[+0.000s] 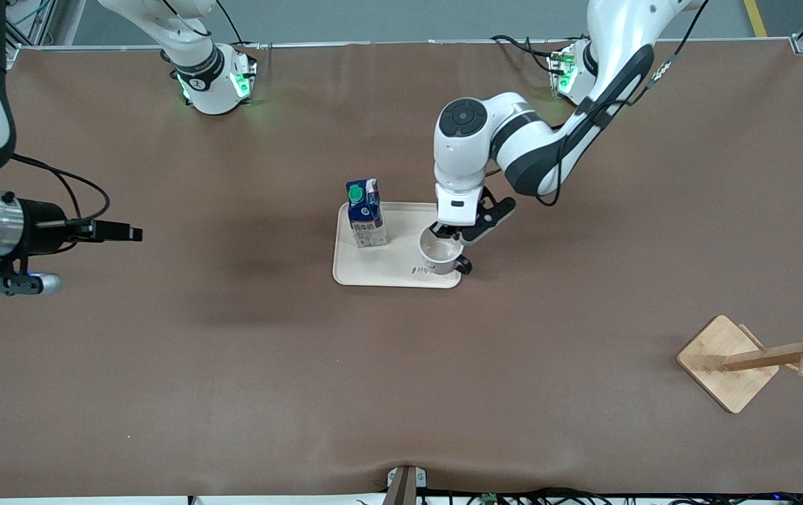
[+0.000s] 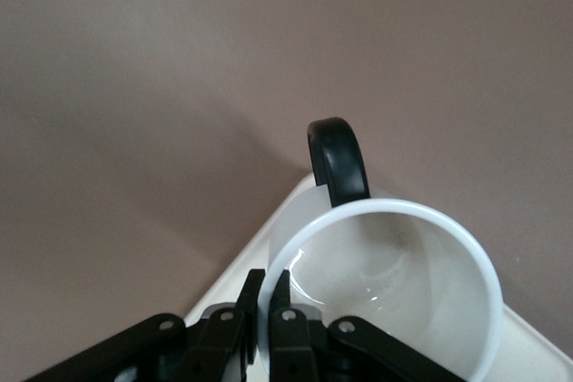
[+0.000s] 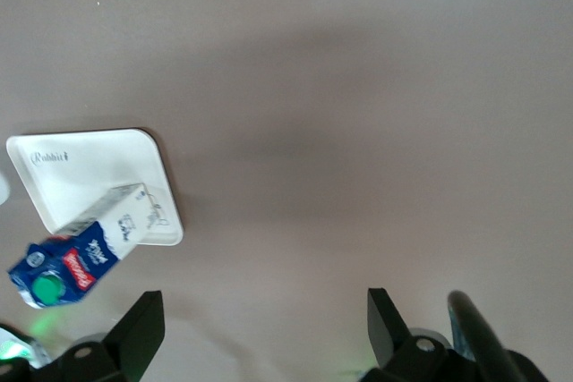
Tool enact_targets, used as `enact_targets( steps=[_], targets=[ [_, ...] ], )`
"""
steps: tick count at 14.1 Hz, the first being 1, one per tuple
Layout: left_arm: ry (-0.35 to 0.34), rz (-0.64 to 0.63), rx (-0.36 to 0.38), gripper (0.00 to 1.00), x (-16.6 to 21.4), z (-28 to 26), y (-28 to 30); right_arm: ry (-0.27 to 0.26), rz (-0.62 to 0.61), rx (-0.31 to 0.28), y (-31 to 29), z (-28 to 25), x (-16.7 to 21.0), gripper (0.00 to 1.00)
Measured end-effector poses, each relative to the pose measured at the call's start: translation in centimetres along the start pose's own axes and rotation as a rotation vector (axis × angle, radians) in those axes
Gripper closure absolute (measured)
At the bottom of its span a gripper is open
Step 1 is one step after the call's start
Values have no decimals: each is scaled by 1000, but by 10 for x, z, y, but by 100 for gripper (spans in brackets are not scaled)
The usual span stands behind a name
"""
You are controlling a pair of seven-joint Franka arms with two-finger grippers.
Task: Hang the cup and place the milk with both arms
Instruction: 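Grasp the mug rim with the left gripper while the right gripper reaches the milk, then carry the mug to the wooden stand while the right gripper grasps the milk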
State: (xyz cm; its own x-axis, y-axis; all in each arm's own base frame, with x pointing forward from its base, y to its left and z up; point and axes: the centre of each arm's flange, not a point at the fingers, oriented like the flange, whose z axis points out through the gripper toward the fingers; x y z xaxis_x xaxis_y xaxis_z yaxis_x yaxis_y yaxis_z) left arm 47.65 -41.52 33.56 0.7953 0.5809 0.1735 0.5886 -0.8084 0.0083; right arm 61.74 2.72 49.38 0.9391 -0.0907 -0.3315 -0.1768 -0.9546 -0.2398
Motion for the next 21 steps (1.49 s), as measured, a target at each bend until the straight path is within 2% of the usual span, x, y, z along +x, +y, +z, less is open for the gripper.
enact_targets(
  steps=[2,3,5,9,12,15,16,18,21],
  targets=[
    [39,52,34,93,27,-30,-4,-24,-51,-8,-59,16,-13,0],
    [33,79,43,93,45,-44,-7,-23,-94,-10,-93,23,-22,0],
    [-13,121,38,93,88,-73,-19,10,-158,-1,-144,32,-36,0],
    [-84,274,83,93,165,-120,-71,20,-202,7,-168,38,-44,0],
    [-130,470,152,93,220,-137,-127,-15,-255,3,-197,63,-51,0],
    [-158,631,172,93,274,-146,-182,-53,-292,0,-224,111,-43,0],
    [-164,668,171,93,292,-146,-200,-65,-308,-12,-233,128,-41,0],
    [-180,737,163,93,326,-144,-235,-68,-348,-73,-256,156,-49,0],
    [-170,835,135,93,370,-151,-279,-75,-326,-121,-283,179,-68,0]
  ],
)
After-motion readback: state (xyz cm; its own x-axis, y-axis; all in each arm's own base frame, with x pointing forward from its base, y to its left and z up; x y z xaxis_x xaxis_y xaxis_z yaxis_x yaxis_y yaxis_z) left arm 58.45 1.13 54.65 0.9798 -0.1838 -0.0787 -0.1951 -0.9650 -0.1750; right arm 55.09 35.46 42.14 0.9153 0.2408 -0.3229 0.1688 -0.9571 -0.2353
